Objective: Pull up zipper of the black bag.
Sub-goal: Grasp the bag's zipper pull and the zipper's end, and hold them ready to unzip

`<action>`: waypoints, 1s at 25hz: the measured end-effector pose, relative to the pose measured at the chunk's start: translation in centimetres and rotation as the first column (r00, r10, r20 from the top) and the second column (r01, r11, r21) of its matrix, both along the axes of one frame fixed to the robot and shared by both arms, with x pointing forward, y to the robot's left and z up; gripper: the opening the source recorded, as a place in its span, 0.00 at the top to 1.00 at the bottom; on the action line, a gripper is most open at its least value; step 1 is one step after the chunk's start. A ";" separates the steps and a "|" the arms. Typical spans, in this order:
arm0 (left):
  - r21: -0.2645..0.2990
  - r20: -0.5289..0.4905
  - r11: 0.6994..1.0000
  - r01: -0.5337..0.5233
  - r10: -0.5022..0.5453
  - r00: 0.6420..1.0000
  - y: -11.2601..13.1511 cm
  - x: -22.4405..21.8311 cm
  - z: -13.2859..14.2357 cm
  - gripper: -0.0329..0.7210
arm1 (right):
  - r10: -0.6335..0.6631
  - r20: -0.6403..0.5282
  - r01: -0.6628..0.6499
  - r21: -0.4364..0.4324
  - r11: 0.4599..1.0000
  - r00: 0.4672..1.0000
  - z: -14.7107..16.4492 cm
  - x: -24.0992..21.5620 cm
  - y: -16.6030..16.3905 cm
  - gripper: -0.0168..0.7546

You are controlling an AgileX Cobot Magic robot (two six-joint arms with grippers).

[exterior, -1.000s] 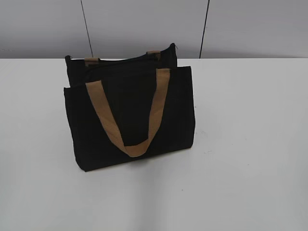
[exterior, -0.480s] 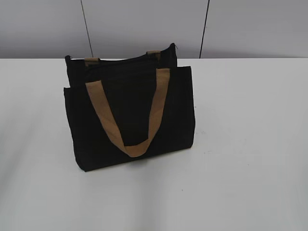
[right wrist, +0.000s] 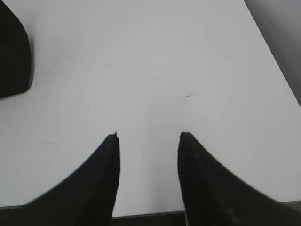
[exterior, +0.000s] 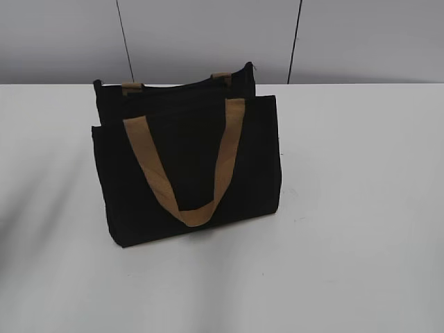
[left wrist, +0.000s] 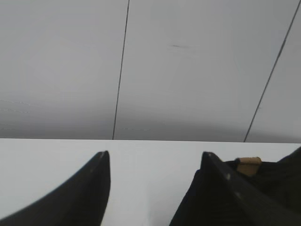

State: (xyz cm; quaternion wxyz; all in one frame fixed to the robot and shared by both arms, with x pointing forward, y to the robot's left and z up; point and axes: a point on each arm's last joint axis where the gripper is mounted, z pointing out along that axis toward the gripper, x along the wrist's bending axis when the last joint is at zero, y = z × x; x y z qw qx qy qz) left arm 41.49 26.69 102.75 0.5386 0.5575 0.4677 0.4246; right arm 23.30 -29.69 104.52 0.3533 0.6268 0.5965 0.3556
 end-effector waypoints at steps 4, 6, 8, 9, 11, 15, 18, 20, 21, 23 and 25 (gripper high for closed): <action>-0.007 -0.006 0.999 0.041 -0.041 0.999 -0.8 1.1 -2.6 0.35 | 0.000 0.000 0.000 0.000 1.000 1.000 0.0 0.0 0.0 0.55; 0.001 -0.053 0.998 0.069 -0.068 0.996 -1.5 1.7 -4.0 0.35 | 0.000 0.000 0.000 0.000 1.000 1.000 0.0 0.0 0.0 0.55; 0.024 -0.108 0.993 0.113 -0.110 0.988 -2.2 2.3 -5.6 0.35 | 0.000 0.000 0.000 0.000 1.000 1.000 0.0 0.0 0.0 0.55; 0.037 -0.129 0.990 0.138 -0.132 0.983 -2.6 2.5 -6.2 0.35 | 0.000 0.000 0.000 0.000 1.000 1.000 0.0 0.0 0.0 0.55; 0.052 -0.189 0.985 0.167 -0.155 0.970 -3.0 3.0 -7.9 0.35 | 0.000 0.000 0.000 0.000 1.000 1.000 0.0 0.0 0.0 0.55; 0.056 -0.265 0.977 0.205 -0.183 0.947 -3.5 3.7 -10.8 0.35 | 0.000 0.000 0.000 0.000 1.000 1.000 0.0 0.0 0.0 0.55; 0.057 -0.269 0.961 0.272 -0.247 0.931 -4.1 3.8 -12.0 0.38 | 0.000 0.000 0.000 0.000 1.000 1.000 0.0 0.0 0.0 0.55; 0.053 -0.264 0.953 0.298 -0.274 0.925 -4.4 3.8 -12.4 0.40 | 0.000 0.000 0.000 0.000 1.000 1.000 0.0 0.0 0.0 0.55; 0.053 -0.266 0.951 0.306 -0.282 0.922 -4.5 3.9 -12.6 0.40 | 0.000 0.000 0.000 0.000 1.000 1.000 0.0 0.0 0.0 0.55; 0.056 -0.274 0.945 0.322 -0.295 0.915 -4.7 4.3 -12.9 0.40 | 0.000 0.000 0.000 0.000 1.000 1.000 0.0 0.0 0.0 0.55; 0.061 -0.280 0.934 0.352 -0.323 0.904 -5.1 4.8 -13.3 0.40 | 0.000 0.000 0.000 0.000 1.000 1.000 0.0 0.0 0.0 0.55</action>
